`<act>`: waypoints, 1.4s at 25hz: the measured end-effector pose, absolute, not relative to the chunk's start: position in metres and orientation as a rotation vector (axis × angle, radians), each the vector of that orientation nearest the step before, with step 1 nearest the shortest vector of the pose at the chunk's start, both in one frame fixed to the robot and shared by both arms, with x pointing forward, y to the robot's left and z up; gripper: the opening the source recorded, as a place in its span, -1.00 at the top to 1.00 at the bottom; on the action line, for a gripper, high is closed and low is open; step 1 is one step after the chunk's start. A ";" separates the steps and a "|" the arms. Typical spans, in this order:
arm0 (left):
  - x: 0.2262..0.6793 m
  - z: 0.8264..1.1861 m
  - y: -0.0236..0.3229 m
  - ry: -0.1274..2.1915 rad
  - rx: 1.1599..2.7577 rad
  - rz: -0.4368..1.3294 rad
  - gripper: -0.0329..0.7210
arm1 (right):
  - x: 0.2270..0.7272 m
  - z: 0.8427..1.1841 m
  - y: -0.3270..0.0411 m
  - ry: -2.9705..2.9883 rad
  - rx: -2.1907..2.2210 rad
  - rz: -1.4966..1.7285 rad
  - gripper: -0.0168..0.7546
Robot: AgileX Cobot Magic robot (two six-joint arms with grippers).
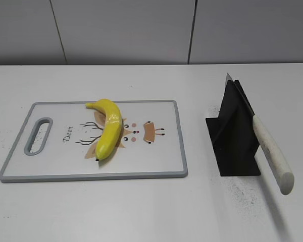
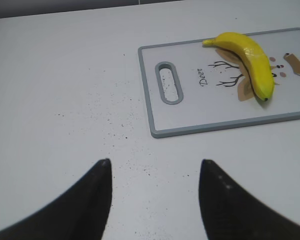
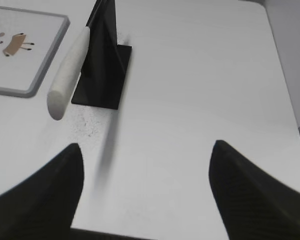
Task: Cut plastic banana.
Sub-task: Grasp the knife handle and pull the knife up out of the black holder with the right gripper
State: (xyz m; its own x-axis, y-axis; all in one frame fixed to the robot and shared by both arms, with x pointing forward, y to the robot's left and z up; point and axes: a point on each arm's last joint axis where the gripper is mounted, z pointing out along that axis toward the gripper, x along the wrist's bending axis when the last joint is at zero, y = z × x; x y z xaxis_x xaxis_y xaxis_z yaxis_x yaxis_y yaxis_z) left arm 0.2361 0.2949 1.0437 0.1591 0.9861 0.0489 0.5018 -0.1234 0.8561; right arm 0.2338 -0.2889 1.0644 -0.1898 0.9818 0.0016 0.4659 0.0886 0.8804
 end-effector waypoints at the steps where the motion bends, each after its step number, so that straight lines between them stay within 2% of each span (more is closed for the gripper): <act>1: 0.236 1.044 0.295 1.430 1.727 0.864 -0.50 | 0.236 1.066 -0.288 1.761 1.459 1.026 -0.57; 16: 0.236 1.044 0.295 1.430 1.727 0.864 -0.50 | 0.332 1.082 -0.272 2.067 2.027 0.736 -0.45; 23: 0.236 1.044 0.295 1.430 1.727 0.864 -0.50 | 0.382 1.081 -0.253 2.249 2.069 0.600 -0.40; 28: 0.236 1.044 0.295 1.430 1.727 0.864 -0.50 | 0.409 1.080 -0.234 2.348 2.088 0.642 -0.33; 35: 0.236 1.044 0.295 1.430 1.727 0.864 -0.50 | 0.432 1.059 -0.202 2.467 1.973 0.615 -0.25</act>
State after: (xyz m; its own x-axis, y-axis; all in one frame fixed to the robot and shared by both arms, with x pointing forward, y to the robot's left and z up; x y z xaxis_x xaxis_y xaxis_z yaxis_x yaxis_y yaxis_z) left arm 0.2361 0.2949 1.0437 0.1591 0.9861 0.0489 0.5018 -0.1234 0.8561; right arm 0.4316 -0.2016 1.0587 -0.2465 0.9239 0.2925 0.9531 0.1766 0.2457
